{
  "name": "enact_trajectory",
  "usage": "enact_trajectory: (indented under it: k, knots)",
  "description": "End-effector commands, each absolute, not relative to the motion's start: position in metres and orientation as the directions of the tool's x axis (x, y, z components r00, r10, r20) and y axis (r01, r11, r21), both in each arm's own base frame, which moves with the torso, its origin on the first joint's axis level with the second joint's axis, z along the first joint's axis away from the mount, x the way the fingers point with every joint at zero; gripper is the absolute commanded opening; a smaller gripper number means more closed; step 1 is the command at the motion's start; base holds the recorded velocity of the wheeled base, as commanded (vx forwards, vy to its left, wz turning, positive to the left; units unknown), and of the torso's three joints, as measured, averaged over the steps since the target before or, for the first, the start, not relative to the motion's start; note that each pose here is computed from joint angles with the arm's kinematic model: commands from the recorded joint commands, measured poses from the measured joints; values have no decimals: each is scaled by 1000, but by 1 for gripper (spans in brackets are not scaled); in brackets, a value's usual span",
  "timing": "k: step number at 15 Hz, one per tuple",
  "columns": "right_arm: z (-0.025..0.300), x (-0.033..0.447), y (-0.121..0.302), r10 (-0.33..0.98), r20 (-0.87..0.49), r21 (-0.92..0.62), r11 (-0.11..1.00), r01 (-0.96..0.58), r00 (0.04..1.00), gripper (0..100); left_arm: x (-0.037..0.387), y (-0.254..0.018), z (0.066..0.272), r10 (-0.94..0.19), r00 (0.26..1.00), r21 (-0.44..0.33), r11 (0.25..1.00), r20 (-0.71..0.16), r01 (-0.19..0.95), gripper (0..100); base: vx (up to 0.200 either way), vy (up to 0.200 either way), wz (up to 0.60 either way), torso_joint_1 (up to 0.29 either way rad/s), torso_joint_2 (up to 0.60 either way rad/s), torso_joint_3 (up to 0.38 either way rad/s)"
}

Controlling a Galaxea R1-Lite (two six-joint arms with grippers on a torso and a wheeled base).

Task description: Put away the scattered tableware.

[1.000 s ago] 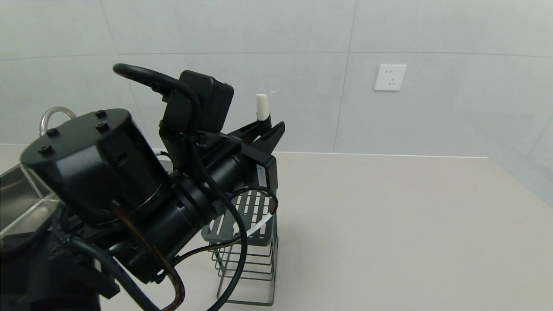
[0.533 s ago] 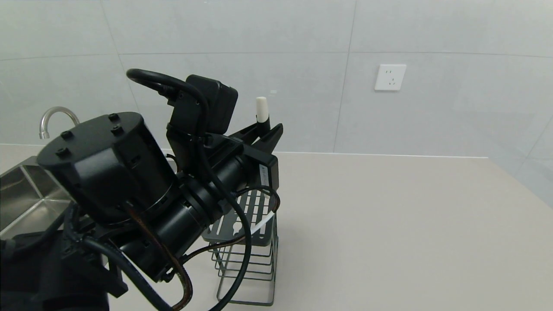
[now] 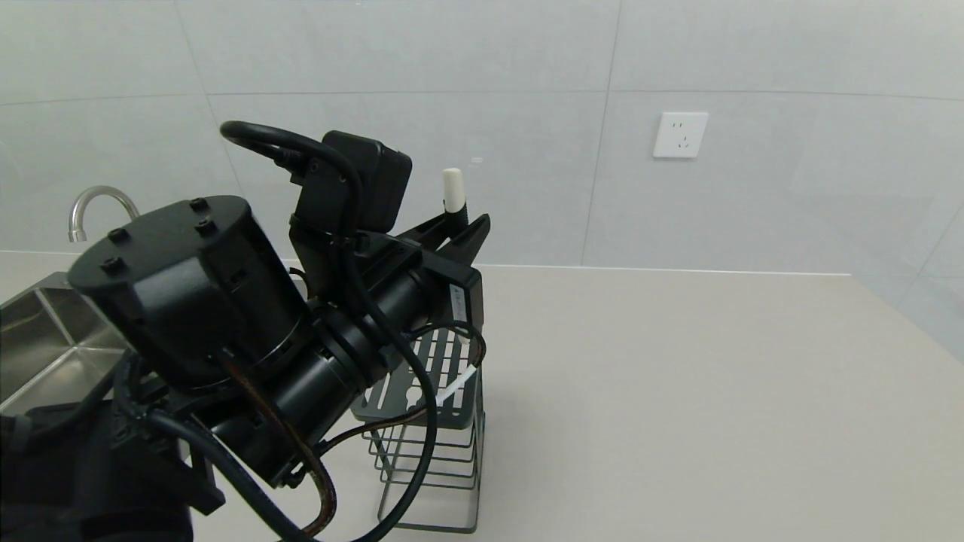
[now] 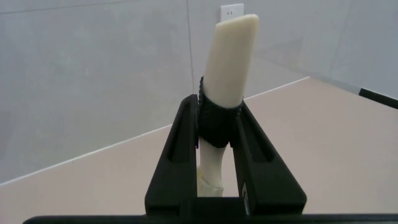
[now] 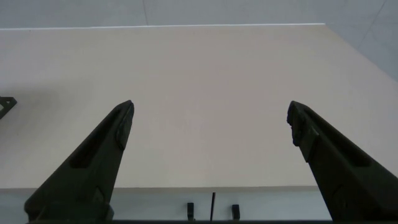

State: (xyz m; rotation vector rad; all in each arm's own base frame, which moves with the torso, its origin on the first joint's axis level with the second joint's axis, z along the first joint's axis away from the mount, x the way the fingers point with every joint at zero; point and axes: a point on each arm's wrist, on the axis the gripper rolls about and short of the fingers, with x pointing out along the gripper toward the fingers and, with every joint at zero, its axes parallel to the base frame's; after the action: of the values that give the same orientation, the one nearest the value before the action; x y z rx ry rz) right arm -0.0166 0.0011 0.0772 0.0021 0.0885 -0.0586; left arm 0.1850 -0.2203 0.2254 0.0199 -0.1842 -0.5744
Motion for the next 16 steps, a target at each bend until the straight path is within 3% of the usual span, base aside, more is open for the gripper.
enact_trajectory:
  k: [1, 16]
  knots:
    - [77, -16, 1, -58, -90, -1, 998, 58, 994, 100, 186, -221, 223, -541, 826, 71, 840, 160, 537, 0, 0, 0, 0, 0, 0, 0]
    - [77, -16, 1, -58, -90, -1, 998, 58, 994, 100, 185, -219, 200, -553, 829, 57, 833, 77, 550, 0, 0, 0, 0, 0, 0, 0]
